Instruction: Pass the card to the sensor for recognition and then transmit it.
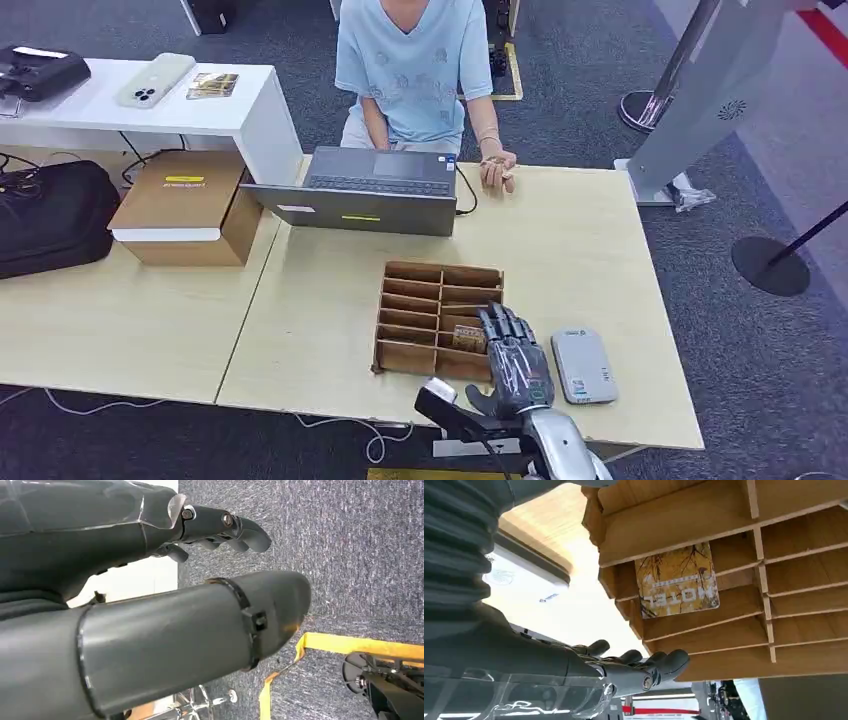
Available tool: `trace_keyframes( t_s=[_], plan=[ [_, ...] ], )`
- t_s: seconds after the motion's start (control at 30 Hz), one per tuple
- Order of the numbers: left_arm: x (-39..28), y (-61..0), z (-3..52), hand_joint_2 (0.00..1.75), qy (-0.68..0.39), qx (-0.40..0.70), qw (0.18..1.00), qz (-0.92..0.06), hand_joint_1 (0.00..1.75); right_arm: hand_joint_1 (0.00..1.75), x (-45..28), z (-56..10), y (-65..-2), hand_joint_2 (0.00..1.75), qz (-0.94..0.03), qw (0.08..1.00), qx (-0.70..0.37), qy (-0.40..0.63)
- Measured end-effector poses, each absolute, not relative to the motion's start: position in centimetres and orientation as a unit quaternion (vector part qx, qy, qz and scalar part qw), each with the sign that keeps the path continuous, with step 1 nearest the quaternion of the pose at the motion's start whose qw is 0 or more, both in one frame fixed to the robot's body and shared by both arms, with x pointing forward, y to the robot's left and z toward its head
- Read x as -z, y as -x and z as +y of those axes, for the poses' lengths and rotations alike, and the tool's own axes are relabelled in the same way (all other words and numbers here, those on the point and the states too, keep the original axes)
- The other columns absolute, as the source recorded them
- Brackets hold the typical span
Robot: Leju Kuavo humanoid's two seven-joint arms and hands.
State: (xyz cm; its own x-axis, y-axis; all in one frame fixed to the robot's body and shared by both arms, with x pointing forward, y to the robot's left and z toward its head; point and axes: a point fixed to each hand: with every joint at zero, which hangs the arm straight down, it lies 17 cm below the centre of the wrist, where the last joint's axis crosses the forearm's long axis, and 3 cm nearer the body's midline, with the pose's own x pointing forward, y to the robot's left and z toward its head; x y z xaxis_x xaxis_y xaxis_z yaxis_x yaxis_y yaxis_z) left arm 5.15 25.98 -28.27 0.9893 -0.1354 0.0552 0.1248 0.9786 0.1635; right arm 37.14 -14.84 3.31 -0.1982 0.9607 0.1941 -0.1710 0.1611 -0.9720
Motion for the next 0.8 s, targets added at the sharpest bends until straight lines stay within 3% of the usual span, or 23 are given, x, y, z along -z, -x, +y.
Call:
trace_keyframes(
  t_s=[0.8],
  plan=[
    [28.3, -5.1, 26.0, 0.0, -0.081, 0.064, 0.994, -0.033, 0.0, 0.0, -2.0, -15.1, -37.1, 1.75, -0.539, 0.529, -0.551, 0.355]
  ],
)
